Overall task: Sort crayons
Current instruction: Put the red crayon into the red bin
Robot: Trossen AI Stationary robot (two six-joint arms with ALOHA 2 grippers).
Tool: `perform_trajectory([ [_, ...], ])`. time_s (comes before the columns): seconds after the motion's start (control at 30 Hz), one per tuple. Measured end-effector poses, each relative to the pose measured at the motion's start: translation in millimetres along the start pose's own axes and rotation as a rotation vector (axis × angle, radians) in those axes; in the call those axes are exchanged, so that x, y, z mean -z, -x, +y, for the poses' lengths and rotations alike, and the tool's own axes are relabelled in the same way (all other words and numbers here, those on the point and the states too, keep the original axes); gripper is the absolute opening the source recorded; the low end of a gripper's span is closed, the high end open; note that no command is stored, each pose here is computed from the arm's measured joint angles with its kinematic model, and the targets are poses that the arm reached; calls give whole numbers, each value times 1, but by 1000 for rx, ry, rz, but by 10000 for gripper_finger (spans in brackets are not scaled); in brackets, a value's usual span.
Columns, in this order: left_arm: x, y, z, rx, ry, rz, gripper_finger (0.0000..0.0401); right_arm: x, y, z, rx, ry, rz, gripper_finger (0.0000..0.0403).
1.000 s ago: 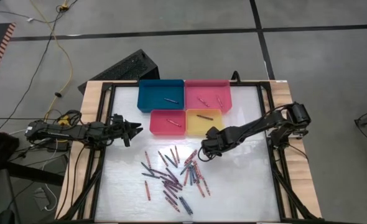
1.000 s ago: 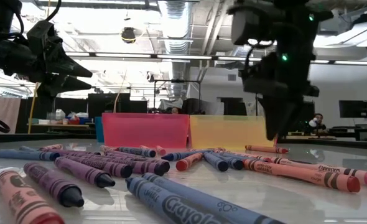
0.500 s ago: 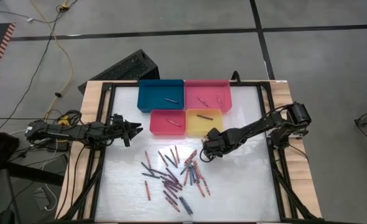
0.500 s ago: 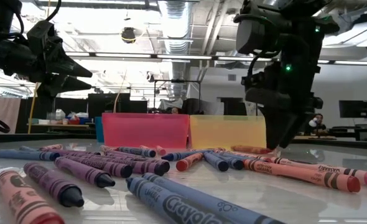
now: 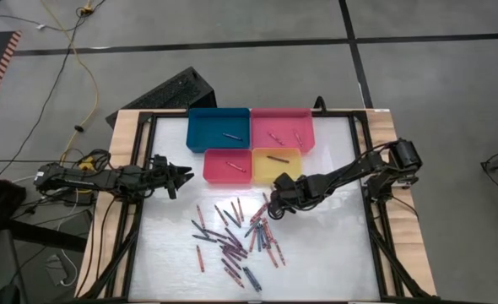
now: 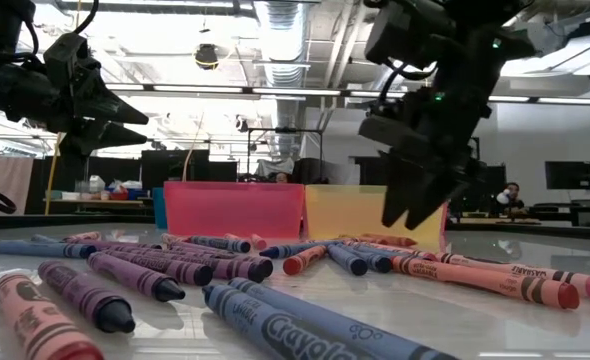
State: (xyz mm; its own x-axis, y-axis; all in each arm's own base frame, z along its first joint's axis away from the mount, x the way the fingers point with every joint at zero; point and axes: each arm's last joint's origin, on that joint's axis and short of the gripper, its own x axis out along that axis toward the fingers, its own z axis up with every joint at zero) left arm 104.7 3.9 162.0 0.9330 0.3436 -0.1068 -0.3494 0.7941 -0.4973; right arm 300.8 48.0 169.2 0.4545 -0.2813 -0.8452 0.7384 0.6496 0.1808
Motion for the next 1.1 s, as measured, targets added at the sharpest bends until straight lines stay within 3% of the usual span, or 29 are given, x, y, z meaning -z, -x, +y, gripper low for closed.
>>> perform_trajectory([
  [0.53,0,0,0,-1,-2,3,160,9,2,9,-12,14,-112,189],
  [1.1,2,-1,0,-9,3,18,160,21,-24,18,11,52,-116,188],
])
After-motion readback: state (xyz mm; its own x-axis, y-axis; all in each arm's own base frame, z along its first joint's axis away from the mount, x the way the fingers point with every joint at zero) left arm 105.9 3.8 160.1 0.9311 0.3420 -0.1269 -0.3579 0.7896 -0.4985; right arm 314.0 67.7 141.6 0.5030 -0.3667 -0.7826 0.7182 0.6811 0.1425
